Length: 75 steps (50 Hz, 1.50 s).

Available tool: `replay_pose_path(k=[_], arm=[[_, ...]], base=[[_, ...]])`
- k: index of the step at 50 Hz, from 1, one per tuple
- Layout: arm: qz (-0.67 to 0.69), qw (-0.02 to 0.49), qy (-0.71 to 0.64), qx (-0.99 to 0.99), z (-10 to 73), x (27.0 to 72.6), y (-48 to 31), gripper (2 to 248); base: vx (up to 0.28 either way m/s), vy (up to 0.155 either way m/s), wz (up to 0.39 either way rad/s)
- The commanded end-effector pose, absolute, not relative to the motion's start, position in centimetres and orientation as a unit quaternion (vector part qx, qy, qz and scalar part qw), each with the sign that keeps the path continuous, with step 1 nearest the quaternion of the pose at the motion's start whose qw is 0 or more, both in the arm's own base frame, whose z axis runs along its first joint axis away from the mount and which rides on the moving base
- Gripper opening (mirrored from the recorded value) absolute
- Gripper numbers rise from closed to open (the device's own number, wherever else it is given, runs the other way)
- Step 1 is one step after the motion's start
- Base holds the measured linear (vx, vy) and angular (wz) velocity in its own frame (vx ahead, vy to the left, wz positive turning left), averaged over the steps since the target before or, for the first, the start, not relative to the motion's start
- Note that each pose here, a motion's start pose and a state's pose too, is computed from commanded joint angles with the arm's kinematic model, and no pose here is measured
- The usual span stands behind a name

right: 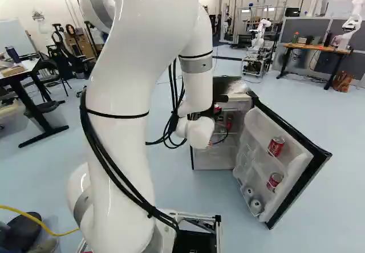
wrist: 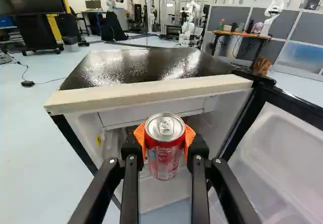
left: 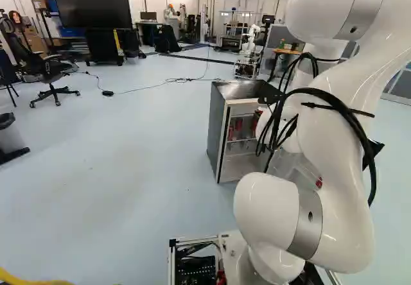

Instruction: Grab a drink from the fridge

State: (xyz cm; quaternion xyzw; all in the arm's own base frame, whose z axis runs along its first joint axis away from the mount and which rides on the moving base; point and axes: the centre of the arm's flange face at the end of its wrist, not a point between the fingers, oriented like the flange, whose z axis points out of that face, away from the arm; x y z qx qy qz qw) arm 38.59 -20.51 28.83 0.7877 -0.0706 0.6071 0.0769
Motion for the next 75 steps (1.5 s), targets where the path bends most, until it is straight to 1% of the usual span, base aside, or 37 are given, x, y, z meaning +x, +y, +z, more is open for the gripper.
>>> replay_pose_path(k=[44, 75], arm=[[0.637, 0.094, -0.057, 0.763, 33.4, 38.5, -20.4, 95], [0.643, 0.1, -0.042, 0.758, 35.9, 40.8, -20.7, 95]], base=[[0.0, 0.0, 0.0], [0.0, 0.0, 0.0]])
